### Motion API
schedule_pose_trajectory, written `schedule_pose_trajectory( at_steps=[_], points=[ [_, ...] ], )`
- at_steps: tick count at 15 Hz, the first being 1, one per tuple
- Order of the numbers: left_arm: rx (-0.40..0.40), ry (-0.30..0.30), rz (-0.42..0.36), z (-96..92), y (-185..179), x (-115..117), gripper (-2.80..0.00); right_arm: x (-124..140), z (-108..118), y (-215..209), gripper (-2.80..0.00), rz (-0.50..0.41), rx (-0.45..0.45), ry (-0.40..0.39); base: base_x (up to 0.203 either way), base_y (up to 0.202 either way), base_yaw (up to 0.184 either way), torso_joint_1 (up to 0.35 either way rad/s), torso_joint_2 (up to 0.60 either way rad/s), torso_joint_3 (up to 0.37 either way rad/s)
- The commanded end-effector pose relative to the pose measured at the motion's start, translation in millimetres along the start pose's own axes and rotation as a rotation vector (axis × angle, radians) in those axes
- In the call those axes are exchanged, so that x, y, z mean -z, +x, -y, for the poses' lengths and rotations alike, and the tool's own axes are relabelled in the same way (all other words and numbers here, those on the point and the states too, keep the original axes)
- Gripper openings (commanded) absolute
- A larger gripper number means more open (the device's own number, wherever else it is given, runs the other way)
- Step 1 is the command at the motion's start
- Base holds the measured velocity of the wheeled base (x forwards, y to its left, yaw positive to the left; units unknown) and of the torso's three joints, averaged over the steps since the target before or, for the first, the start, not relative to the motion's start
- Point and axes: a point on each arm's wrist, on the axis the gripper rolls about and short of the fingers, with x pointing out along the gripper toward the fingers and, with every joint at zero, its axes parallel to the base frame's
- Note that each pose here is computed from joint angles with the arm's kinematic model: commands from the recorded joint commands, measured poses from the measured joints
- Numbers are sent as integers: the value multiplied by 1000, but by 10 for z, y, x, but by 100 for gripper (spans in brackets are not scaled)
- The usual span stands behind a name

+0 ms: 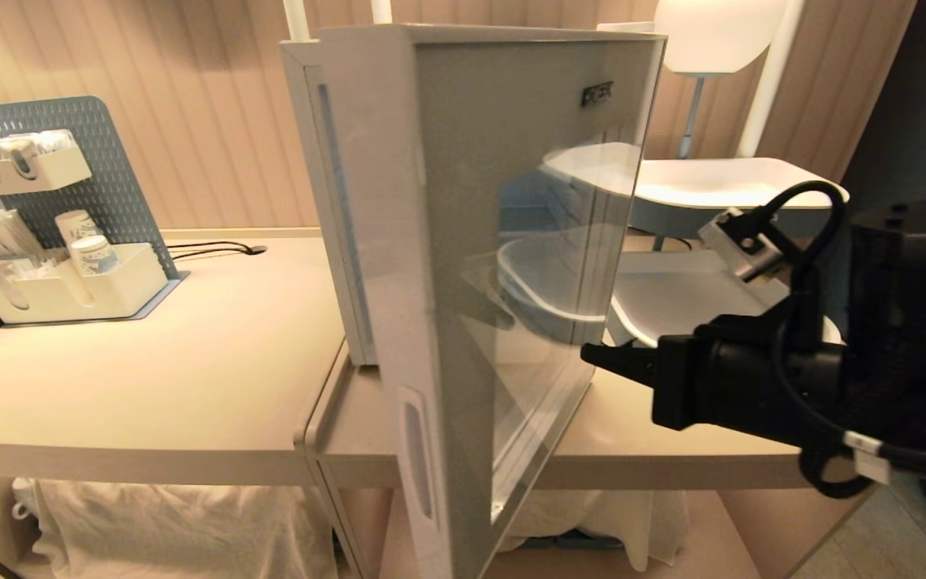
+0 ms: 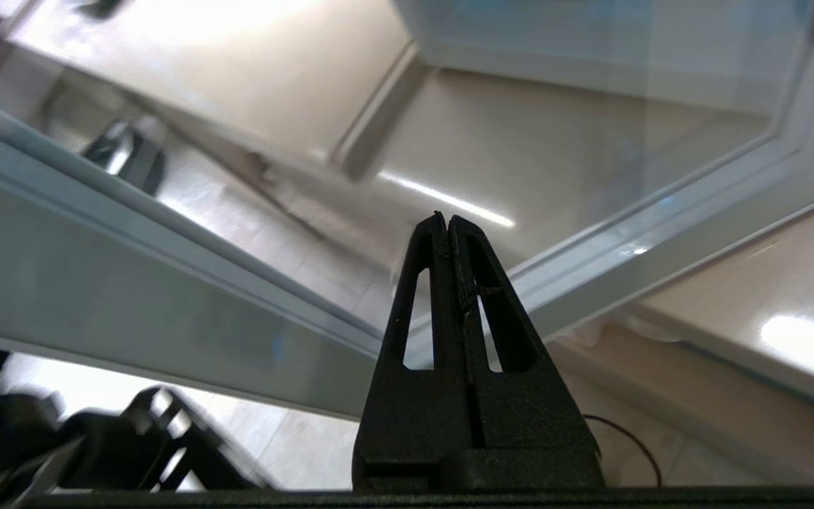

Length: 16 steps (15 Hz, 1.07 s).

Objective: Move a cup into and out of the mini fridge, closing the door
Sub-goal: Close the freezer door

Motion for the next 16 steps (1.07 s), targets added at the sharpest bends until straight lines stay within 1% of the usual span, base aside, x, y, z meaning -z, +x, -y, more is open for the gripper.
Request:
schedule_pose_trajectory(
  at_steps=[1,3,6,10,11,12,13,15,16],
  points=[
    [0,0,1,0,0,1,-280,98,-15,531,-280,-48,78,-23,0,0,0,0,0,0],
    [0,0,2,0,-1,-3,-280,-11,-61,872,-280,-7,120,-85,0,0,0,0,0,0],
    [0,0,1,0,0,1,-280,-61,-63,1390,-280,39,213,-168,0,0,0,0,0,0],
    [0,0,1,0,0,1,-280,-104,-48,1785,-280,91,290,-194,0,0,0,0,0,0],
    [0,0,2,0,-1,-2,-280,-153,-9,1843,-280,115,323,-201,0,0,0,0,0,0],
    [0,0,1,0,0,1,-280,-218,57,1859,-280,144,378,-200,0,0,0,0,0,0],
    [0,0,1,0,0,1,-280,-281,109,1824,-280,161,403,-193,0,0,0,0,0,0],
    [-1,0,1,0,0,1,-280,-381,144,1684,-280,180,417,-181,0,0,0,0,0,0],
    [0,0,1,0,0,-1,-280,-374,153,1601,-280,174,422,-180,0,0,0,0,0,0]
  ],
)
